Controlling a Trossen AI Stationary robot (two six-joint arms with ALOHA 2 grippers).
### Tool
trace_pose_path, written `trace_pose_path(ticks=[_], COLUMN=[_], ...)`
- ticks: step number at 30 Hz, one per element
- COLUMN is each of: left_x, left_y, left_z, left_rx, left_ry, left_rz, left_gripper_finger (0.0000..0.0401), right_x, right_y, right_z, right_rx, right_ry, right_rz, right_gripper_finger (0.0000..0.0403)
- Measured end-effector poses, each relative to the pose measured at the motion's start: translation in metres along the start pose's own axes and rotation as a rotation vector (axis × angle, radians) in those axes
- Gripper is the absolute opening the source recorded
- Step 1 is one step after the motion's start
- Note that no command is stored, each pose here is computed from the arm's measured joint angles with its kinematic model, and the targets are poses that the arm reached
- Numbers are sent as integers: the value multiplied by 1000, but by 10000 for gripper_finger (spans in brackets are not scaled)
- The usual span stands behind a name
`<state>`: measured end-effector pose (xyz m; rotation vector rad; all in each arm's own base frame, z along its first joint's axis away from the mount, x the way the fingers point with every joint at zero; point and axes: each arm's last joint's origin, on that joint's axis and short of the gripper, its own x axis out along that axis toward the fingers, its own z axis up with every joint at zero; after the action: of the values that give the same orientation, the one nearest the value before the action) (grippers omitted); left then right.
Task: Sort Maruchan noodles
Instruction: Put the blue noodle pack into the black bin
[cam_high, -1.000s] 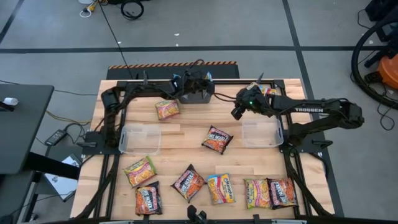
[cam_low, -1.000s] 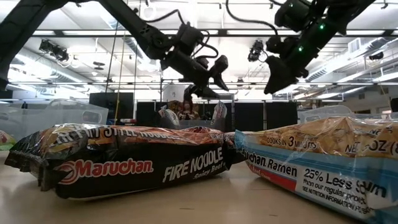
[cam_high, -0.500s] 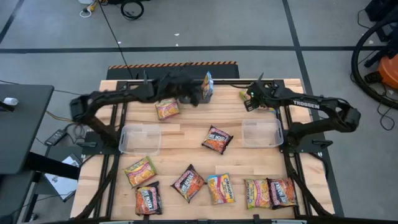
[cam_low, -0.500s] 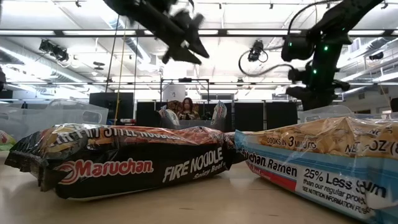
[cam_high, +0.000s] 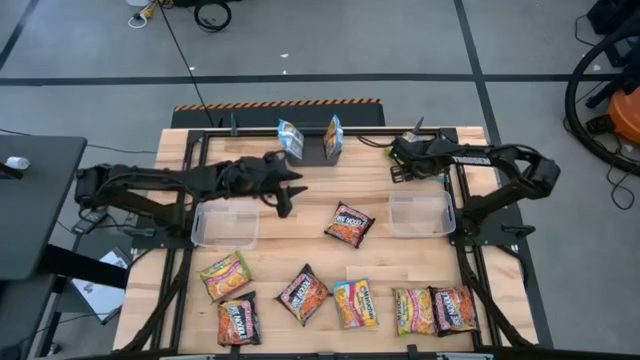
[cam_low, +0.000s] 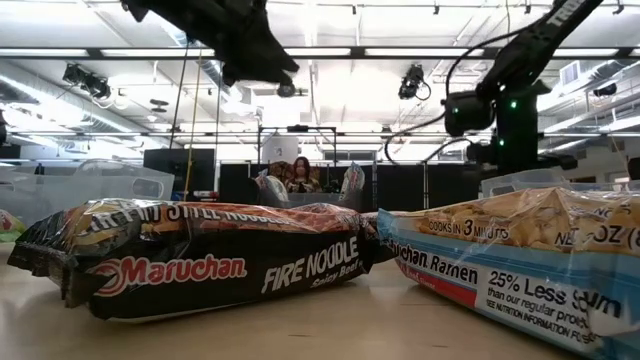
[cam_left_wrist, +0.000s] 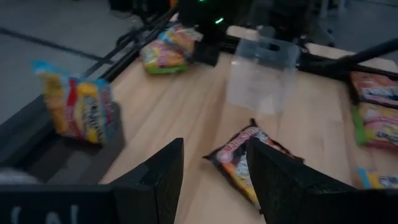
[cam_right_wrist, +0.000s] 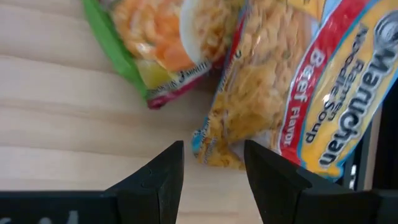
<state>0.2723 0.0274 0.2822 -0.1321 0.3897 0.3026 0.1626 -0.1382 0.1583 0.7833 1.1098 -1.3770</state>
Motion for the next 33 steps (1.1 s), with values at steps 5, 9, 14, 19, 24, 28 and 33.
trace_pose_path(ticks=[5,9,14,19,24,28,33], left_x=[-6,-12,-20,-26,-26,-22,-20], left_y=[-22,-39,-59,-69,-72,-71,-69], left_z=[-4,-6,-11,-13,-15,-17,-17], left_rx=[54,99,137,157,168,172,160], left_ry=[-10,-34,-55,-74,-72,-65,-56], left_rz=[-2,37,65,108,107,136,145], left_gripper_finger=[181,181,181,181,181,181,181], right_x=[11,16,16,-5,-52,-90,-118], right_y=[5,8,13,15,17,16,12], right_z=[-4,-6,-8,-10,-11,-9,-7], right_rx=[17,23,-13,-39,-39,-24,-119], right_ry=[33,14,-27,-78,-207,-342,-465], right_rz=[-58,-114,-134,-51,148,337,512], right_gripper_finger=[164,120,22,9,6,4,5])
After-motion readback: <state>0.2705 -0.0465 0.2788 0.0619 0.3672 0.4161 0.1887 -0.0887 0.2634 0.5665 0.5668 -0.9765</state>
